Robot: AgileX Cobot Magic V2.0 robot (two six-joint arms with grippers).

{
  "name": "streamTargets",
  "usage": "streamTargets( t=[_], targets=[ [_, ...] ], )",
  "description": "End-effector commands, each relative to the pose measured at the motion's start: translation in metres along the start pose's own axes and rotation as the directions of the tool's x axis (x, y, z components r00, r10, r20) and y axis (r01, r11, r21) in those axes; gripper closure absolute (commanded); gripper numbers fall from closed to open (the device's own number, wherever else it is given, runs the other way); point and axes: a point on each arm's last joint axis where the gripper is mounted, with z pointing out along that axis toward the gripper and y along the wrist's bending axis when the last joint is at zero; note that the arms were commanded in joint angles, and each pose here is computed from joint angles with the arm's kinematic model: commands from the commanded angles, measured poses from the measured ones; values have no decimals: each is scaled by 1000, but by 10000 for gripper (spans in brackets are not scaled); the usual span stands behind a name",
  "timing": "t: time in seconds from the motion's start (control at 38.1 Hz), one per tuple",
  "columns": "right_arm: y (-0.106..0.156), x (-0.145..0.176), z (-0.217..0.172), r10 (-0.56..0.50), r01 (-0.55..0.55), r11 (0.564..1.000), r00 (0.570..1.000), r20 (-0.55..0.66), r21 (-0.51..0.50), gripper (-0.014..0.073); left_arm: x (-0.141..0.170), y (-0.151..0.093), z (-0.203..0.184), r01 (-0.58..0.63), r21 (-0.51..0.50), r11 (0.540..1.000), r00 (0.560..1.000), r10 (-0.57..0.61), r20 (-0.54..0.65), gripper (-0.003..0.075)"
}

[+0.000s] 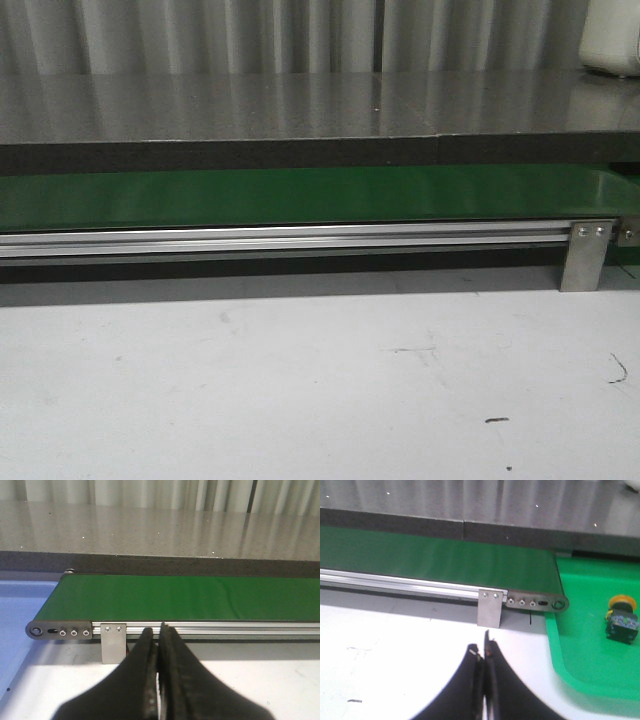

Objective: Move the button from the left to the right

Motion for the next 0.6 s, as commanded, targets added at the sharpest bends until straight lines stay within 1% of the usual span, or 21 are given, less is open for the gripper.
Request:
streamTargets(
  t=[0.0, 0.1, 0.26, 0.58],
  targets=[
    [-3, -6, -3, 51, -55, 998, 992, 112, 33, 717, 1, 0, 0, 9, 7, 1000, 997, -10, 71, 741],
    [-3, -5, -6, 75, -81, 995, 990, 121, 51, 717, 1, 0, 0, 9, 7, 1000, 997, -10, 71, 741],
    [-4, -9, -11, 70, -81, 995, 980, 188, 52, 717, 1, 0, 0, 9, 7, 1000, 997, -10, 71, 741],
    [-4, -9, -11, 70, -81, 995, 980, 184, 52, 717, 1, 0, 0, 9, 7, 1000, 998, -10, 68, 741]
  ],
)
